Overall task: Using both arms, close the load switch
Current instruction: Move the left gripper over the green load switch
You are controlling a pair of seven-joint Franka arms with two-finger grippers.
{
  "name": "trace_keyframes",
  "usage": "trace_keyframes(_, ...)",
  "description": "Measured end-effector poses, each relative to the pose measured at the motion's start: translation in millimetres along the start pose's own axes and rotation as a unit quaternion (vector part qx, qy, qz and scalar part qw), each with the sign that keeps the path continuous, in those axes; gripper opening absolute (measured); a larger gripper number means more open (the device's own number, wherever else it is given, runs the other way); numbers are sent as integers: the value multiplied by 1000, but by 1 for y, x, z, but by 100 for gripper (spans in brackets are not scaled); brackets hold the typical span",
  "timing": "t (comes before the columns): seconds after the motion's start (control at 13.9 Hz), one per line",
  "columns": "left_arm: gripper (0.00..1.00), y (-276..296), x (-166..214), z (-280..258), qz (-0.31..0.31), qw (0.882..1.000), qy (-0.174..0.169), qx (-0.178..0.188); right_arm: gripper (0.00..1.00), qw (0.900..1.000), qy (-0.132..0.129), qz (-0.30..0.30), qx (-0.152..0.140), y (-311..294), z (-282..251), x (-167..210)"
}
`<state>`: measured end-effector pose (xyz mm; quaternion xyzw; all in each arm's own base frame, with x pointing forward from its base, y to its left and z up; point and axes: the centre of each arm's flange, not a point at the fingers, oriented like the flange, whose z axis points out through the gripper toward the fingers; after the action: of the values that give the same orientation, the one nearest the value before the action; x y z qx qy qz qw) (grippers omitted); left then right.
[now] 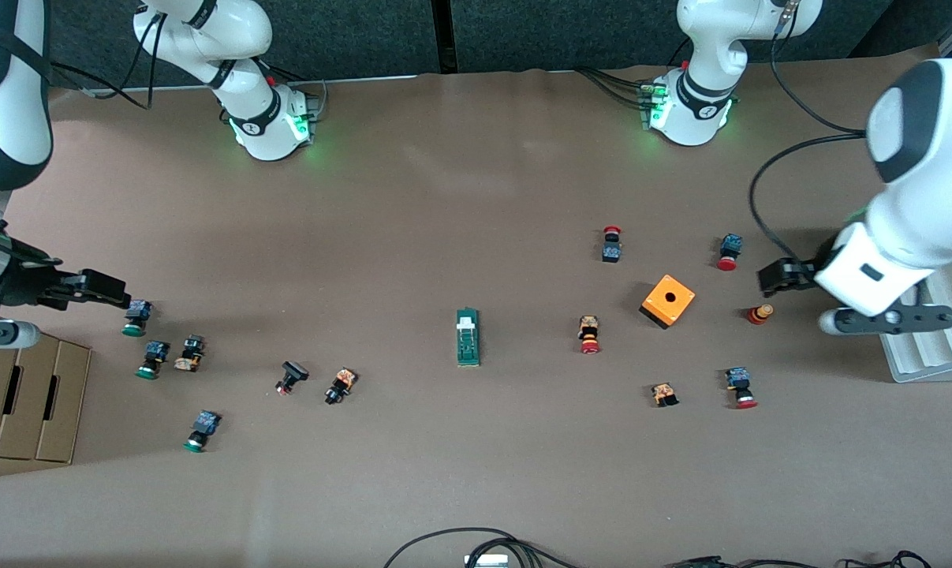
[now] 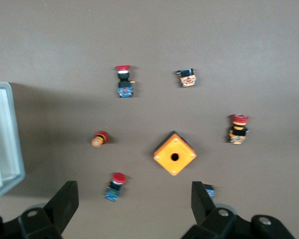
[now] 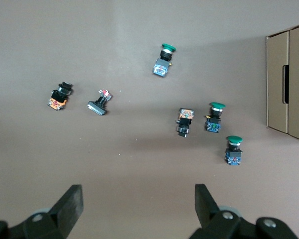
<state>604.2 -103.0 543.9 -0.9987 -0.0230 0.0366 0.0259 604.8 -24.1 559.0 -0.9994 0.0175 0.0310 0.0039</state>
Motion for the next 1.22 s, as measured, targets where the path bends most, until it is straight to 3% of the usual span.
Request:
trace_keyframes(0.43, 100, 115, -7, 26, 30, 999, 26, -16, 100, 1000, -9, -11, 0, -6, 11, 5)
trace_keyframes(0.86, 100, 201, -19, 69, 3, 998, 54, -37, 100, 998, -57, -18, 24, -17, 69, 25)
trace_keyframes(1.08, 100, 237, -31, 93, -1, 998, 58, -39, 100, 996, -67, -50, 22, -39, 83, 29)
trace_keyframes(1.22, 100, 267, -38, 110, -20, 996, 80, -34, 100, 992, -64, -110, 26, -39, 83, 30)
